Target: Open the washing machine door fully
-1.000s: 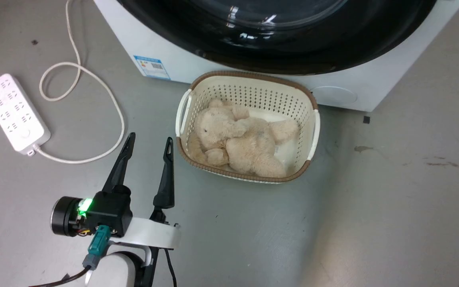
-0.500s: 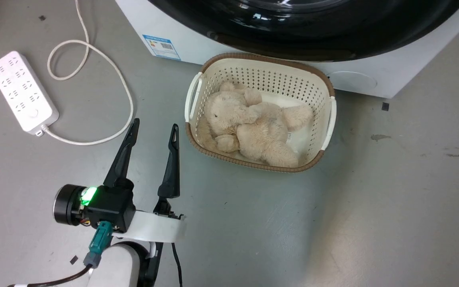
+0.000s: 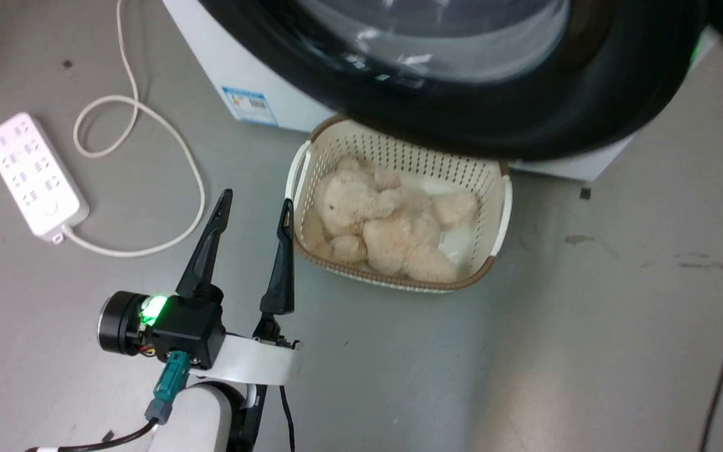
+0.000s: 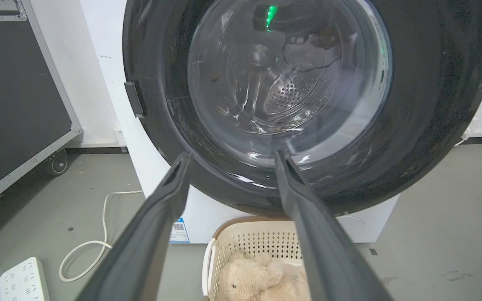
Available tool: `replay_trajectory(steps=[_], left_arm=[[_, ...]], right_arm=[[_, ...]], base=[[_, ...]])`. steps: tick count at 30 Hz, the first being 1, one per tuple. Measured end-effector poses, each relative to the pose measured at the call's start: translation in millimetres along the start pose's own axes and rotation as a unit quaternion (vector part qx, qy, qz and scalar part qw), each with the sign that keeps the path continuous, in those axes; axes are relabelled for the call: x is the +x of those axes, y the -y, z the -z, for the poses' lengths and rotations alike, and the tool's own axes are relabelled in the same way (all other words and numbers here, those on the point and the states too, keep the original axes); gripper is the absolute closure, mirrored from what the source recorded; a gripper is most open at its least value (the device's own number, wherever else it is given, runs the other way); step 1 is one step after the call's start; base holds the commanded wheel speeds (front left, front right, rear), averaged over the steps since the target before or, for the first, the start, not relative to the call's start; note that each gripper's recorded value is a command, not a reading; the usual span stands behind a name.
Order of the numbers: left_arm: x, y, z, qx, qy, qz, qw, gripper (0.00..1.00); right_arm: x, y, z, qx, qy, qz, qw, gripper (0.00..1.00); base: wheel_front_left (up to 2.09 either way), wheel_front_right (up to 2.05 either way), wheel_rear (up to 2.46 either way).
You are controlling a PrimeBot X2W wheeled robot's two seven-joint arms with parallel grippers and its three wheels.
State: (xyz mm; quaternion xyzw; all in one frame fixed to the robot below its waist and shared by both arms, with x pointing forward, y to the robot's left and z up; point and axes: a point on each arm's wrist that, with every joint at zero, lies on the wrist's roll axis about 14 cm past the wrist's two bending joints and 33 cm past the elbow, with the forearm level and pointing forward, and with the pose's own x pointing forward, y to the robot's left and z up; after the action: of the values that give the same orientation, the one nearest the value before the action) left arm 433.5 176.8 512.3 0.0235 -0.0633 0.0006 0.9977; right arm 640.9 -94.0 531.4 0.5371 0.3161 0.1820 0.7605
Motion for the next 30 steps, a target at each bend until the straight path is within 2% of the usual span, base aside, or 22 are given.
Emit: replay_trajectory(steps=[8,15,22,23,24,27,28,30], left_arm=[[-9,7,-14,-0.007,0.014,0.008,1.000,0.00],[-23,13,-25,-0.012,0.024,0.015,1.000,0.00],[-38,17,-25,-0.016,0.018,0.020,1.000,0.00],[-41,18,-25,-0.016,0.018,0.021,0.999,0.00],[-41,18,-25,-0.016,0.018,0.021,0.999,0.00],[-46,19,-25,-0.017,0.015,0.022,1.000,0.00],[-49,19,-24,-0.017,0.013,0.023,1.000,0.00],[-51,20,-24,-0.017,0.012,0.023,1.000,0.00]], right_arm=[[-19,3,66,0.000,-0.078,-0.002,0.997,1.00],[-52,11,105,-0.019,-0.140,-0.003,0.990,1.00],[-64,-6,159,-0.020,-0.209,-0.054,0.976,1.00],[-66,-8,178,-0.022,-0.229,-0.065,0.971,1.00],[-66,-8,178,-0.022,-0.229,-0.065,0.971,1.00],[-69,-9,207,-0.024,-0.258,-0.079,0.963,1.00],[-72,-9,228,-0.018,-0.277,-0.089,0.957,1.00],[-73,-10,238,-0.018,-0.282,-0.092,0.955,1.00]], base=[[0.00,0.00,0.00],[0.00,0.00,0.00],[0.00,0.00,0.00],[0.00,0.00,0.00],[0.00,0.00,0.00],[0.00,0.00,0.00],[0.00,0.00,0.00],[0.00,0.00,0.00]])
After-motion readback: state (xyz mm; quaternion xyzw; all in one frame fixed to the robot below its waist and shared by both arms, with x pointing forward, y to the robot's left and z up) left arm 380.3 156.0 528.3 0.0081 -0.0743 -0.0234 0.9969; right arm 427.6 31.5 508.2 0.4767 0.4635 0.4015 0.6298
